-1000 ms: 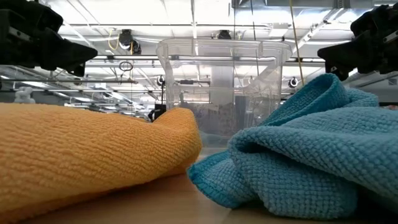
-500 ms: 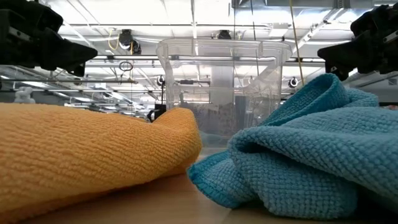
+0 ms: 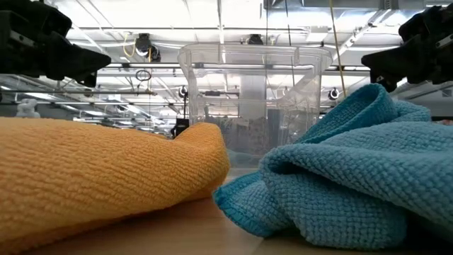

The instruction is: Sort microfiber towel by color & place in baskets

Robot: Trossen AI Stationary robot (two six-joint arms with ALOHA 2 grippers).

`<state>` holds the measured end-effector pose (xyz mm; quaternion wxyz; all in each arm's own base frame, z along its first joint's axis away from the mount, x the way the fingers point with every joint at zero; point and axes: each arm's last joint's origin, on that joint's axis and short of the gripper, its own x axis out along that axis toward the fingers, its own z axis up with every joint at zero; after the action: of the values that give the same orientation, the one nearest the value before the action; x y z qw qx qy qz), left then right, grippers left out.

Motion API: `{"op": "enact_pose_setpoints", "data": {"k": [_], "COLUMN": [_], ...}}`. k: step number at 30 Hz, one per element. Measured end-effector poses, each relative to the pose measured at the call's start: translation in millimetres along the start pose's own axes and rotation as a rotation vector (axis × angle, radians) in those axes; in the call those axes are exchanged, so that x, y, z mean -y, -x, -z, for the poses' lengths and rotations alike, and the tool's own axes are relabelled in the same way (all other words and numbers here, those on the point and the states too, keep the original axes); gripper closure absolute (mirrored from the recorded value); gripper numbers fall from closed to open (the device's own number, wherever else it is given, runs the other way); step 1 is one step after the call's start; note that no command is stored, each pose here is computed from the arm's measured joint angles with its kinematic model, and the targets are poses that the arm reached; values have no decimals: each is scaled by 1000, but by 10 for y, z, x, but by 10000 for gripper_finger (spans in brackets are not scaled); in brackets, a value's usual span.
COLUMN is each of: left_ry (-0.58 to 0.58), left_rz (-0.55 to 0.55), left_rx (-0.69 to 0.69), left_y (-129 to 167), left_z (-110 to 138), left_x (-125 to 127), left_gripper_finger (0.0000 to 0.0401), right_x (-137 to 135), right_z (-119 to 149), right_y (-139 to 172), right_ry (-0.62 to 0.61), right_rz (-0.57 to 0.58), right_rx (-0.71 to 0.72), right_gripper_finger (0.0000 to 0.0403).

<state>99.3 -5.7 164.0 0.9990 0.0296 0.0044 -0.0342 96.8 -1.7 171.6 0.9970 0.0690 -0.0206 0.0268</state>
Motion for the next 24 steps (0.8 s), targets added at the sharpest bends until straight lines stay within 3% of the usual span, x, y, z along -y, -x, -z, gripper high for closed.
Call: {"op": "enact_pose_setpoints", "data": {"k": [2, 11, 24], "left_ry": [0, 0, 0], "left_rz": [0, 0, 0], "left_rx": [0, 0, 0], "left_y": [0, 0, 0], "left_z": [-1, -1, 0], "left_x": [0, 0, 0], "left_gripper_finger": [376, 376, 376], "right_x": [3, -54, -246], "right_z": [-4, -291, -1532], "right_y": [0, 53, 231], "right_ry": [-59, -53, -55], "right_rz": [11, -8, 6], "right_rx": [6, 52, -26], "right_gripper_finger": [403, 403, 403]}}
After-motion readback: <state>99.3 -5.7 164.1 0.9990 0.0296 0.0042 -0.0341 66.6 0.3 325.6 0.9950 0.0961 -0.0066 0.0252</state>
